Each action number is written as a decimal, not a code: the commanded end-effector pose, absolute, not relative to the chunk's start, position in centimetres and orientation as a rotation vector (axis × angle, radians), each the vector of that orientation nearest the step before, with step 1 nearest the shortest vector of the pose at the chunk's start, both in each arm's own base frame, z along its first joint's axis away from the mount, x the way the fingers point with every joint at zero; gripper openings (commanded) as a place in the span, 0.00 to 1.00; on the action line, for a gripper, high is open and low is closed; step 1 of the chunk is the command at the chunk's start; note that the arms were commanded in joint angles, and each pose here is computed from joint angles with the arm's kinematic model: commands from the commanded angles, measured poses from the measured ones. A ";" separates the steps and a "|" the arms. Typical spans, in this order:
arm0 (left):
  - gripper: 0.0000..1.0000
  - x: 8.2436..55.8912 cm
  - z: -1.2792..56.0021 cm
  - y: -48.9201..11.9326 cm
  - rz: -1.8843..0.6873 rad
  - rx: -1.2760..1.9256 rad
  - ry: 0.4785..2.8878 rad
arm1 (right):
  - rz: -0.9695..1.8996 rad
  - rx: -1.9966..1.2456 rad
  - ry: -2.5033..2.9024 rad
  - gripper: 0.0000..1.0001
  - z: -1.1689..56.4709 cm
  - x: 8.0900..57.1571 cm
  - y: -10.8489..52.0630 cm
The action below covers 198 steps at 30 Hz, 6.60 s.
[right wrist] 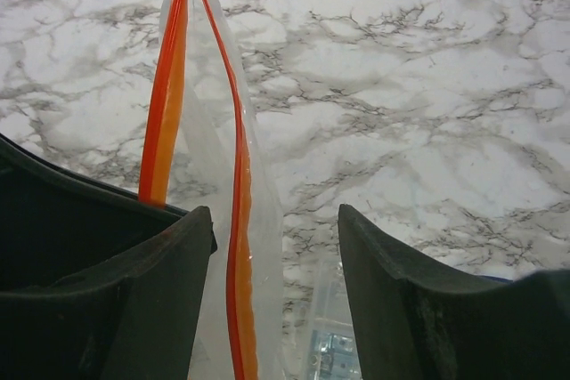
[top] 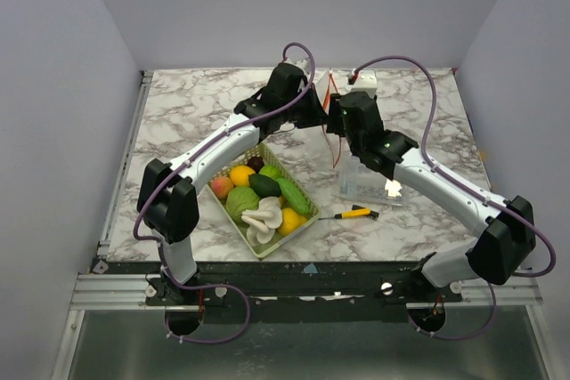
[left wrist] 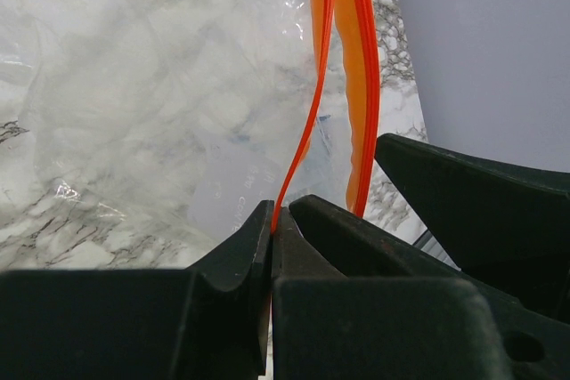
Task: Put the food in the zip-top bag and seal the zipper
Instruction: Adjust the zipper food storage bag at the center of the board, then pick up the fake fruit from the bin.
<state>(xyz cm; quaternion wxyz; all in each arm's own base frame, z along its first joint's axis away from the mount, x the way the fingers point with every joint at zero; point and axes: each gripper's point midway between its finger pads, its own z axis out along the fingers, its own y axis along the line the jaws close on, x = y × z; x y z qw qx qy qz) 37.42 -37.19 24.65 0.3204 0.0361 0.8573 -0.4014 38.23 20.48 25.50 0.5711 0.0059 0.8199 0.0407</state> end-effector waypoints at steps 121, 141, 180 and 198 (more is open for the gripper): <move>0.63 25.6 10.2 -20.4 -0.422 -1.233 2.592 | 0.423 -0.610 1.835 0.01 16.6 40.7 27.3; 0.89 25.4 13.3 -20.9 -0.499 -1.239 2.556 | 0.429 -0.625 1.852 0.01 16.0 40.7 27.5; 0.21 28.6 15.2 -18.5 -0.127 -0.731 2.458 | 0.473 -0.638 1.854 0.01 15.9 40.5 28.3; 0.00 27.4 30.8 -26.7 -1.042 0.088 1.763 | 0.566 -0.441 1.933 0.01 19.8 40.7 28.6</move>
